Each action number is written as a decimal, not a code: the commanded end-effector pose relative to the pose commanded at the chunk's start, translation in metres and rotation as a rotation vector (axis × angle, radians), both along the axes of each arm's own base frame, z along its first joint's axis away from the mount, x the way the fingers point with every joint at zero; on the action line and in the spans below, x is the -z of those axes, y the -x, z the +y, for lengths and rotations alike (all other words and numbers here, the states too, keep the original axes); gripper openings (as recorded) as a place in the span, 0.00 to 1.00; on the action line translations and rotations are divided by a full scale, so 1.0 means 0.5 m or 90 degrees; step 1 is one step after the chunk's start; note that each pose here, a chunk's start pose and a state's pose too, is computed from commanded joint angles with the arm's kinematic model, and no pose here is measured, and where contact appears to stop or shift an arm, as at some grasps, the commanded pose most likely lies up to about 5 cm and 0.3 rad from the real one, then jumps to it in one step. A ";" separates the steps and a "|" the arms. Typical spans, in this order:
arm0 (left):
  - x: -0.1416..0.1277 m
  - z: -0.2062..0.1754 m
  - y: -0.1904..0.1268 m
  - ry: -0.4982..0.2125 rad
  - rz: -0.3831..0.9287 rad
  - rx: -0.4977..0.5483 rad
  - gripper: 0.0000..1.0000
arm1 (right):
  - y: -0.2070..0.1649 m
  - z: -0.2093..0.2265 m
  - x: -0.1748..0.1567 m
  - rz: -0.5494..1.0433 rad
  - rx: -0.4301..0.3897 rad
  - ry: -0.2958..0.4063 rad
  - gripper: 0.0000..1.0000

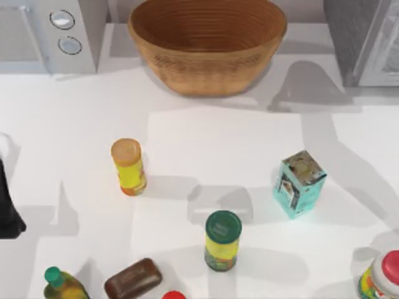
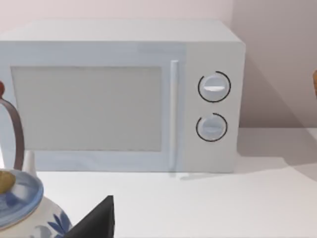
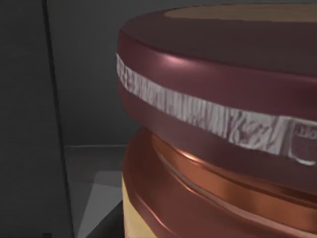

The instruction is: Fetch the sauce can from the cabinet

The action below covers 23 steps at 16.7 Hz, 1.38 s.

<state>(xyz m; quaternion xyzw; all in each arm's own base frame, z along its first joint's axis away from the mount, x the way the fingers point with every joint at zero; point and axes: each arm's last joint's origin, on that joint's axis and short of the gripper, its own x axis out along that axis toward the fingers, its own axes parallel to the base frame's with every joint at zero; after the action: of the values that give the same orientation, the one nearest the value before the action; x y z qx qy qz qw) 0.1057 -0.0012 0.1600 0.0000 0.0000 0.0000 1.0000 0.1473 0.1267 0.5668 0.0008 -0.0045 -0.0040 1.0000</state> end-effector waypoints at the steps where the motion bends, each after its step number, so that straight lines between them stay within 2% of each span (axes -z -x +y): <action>1: 0.000 0.000 0.000 0.000 0.000 0.000 1.00 | 0.000 0.000 0.000 0.000 0.000 0.000 0.00; 7: 0.000 0.000 0.000 0.000 0.000 0.000 1.00 | 0.003 -0.024 0.019 -0.003 0.001 -0.003 0.00; 12: 0.000 0.000 0.000 0.000 0.000 0.000 1.00 | 0.017 -0.087 0.108 0.004 0.001 0.003 0.00; 16: 0.000 0.000 0.000 0.000 0.000 0.000 1.00 | 0.039 -0.145 0.238 0.014 0.001 0.009 0.00; 23: 0.000 0.000 0.000 0.000 0.000 0.000 1.00 | 0.082 -0.220 0.539 0.017 -0.001 0.008 0.00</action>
<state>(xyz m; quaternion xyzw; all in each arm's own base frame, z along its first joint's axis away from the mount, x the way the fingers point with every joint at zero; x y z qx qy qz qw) 0.1057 -0.0012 0.1600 0.0000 0.0000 0.0000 1.0000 0.1062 0.0167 0.2974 -0.0052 0.0091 -0.0029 0.9999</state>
